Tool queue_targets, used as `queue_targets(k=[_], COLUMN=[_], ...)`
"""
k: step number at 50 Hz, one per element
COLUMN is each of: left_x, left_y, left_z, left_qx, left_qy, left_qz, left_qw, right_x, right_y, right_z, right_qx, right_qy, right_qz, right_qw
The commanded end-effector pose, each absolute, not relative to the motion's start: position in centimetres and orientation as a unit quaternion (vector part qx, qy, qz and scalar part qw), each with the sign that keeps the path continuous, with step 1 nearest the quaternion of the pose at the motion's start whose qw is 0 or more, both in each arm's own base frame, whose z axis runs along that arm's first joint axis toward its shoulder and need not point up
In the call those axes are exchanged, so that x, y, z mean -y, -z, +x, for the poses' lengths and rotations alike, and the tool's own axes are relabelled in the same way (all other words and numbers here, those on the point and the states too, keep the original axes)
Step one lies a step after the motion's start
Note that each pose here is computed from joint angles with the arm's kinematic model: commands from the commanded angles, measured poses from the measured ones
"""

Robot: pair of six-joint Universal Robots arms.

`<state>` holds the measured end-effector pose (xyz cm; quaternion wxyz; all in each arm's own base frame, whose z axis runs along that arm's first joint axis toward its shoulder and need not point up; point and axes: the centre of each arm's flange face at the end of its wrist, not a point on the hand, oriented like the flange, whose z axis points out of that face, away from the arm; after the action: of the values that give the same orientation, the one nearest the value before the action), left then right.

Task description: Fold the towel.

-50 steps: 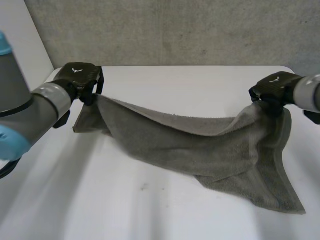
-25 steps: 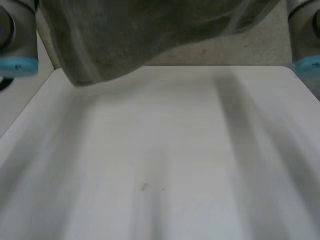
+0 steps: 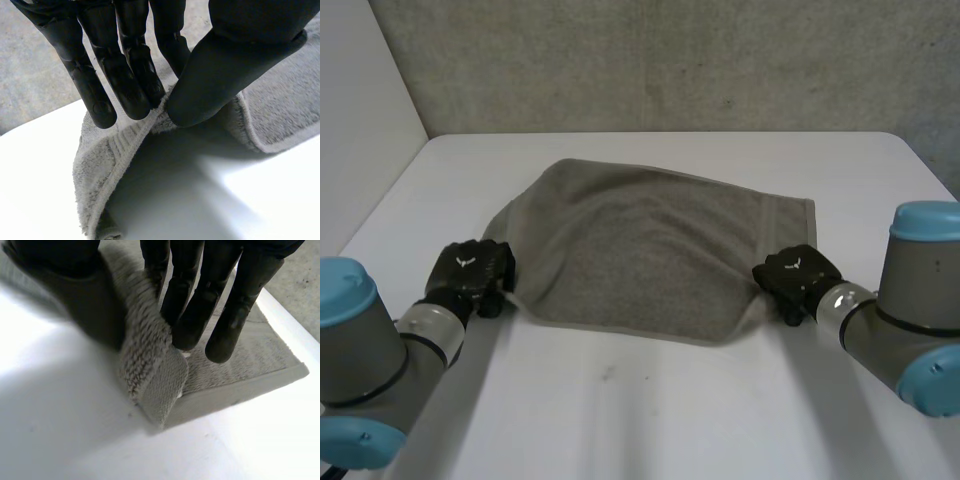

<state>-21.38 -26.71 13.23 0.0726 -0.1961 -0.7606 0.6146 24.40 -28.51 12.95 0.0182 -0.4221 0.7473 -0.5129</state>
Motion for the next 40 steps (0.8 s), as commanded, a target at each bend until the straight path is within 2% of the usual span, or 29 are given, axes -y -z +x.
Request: queue_targets(k=[1, 10, 19, 24, 30, 38, 40], left_x=[27.3, 27.4, 27.5, 27.9, 28.2, 28.7, 28.8], left_y=[-14.7, -14.8, -14.9, -14.8, -14.8, -14.4, -13.9], left_z=[-21.6, -21.5, -21.5, -21.5, -21.4, -21.5, -21.5], left_qx=[0.725, 0.721, 0.718, 0.713, 0.707, 0.703, 0.706], left_qy=[-0.656, -0.661, -0.665, -0.670, -0.677, -0.682, -0.678], left_qz=[-0.200, -0.198, -0.198, -0.196, -0.195, -0.195, -0.195], left_qw=[0.064, 0.062, 0.062, 0.061, 0.058, 0.056, 0.056], right_x=[26.9, 24.8, 23.5, 23.8, 23.9, 24.4, 25.5], right_y=[-13.4, -14.2, -13.4, -12.2, -11.5, -14.1, -16.2], right_z=[24.0, 23.6, 23.9, 24.1, 23.8, 23.3, 22.5], right_qx=[-0.739, -0.712, -0.686, -0.658, -0.646, -0.635, -0.640], right_qy=[0.523, 0.560, 0.579, 0.583, 0.574, 0.607, 0.639], right_qz=[-0.424, -0.422, -0.440, -0.476, -0.501, -0.474, -0.421], right_qw=[0.025, 0.021, 0.029, -0.011, -0.037, -0.061, -0.064])
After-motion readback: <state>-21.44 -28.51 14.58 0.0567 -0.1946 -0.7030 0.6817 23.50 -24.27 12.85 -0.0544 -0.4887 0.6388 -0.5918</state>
